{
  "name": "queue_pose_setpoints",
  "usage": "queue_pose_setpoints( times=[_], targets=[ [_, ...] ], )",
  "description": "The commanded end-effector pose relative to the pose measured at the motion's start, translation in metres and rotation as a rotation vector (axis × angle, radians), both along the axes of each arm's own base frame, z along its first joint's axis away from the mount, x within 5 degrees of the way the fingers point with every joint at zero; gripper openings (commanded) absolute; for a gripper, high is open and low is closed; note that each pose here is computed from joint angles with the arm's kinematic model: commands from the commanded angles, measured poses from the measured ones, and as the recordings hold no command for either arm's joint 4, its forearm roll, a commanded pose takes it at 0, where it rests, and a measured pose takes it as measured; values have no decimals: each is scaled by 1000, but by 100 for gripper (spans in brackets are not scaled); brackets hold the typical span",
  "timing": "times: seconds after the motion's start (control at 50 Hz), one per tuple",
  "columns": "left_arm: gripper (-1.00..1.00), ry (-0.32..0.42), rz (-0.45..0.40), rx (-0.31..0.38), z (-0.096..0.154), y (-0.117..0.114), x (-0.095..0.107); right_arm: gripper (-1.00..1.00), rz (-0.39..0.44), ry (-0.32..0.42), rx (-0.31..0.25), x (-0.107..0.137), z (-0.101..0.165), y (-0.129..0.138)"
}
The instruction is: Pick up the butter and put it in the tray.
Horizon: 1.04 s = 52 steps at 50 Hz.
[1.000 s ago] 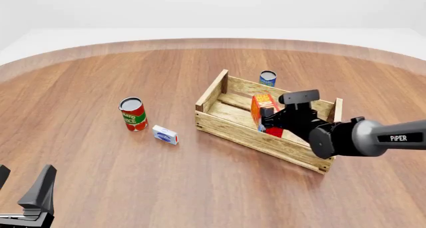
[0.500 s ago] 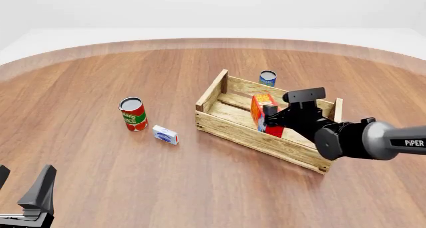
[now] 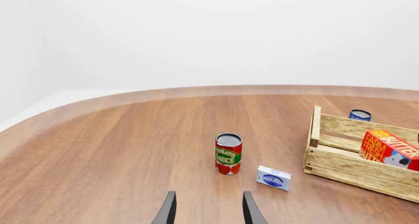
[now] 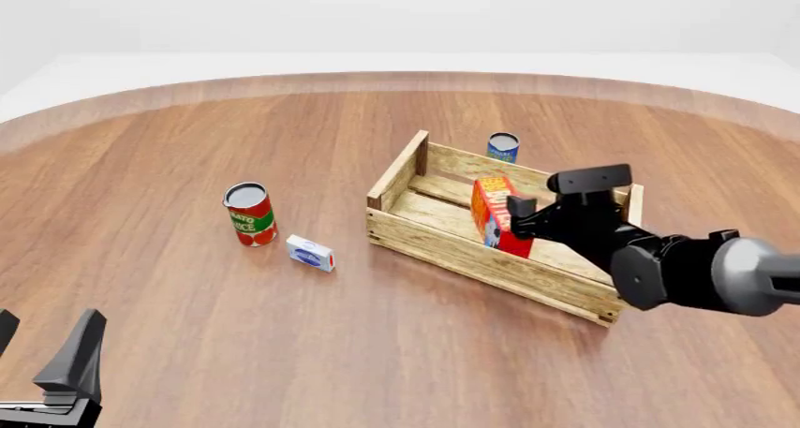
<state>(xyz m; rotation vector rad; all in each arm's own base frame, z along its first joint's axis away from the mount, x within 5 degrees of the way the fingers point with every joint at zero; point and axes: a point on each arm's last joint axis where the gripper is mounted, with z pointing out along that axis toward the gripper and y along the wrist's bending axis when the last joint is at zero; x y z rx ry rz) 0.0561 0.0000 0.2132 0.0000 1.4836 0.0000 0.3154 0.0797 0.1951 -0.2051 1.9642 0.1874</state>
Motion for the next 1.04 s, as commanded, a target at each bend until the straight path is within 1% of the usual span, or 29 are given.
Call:
queue_pose_setpoints(
  times=[0.02,0.42,1.04],
  targets=[
    [100,0,0,0,0,0,0,100,-17,-6,4,-9,3,-7],
    [100,0,0,0,0,0,0,100,-46,-16,8,-24,5,-20],
    [100,0,0,0,0,0,0,100,-84,-34,16,-58,11,-36]
  ],
)
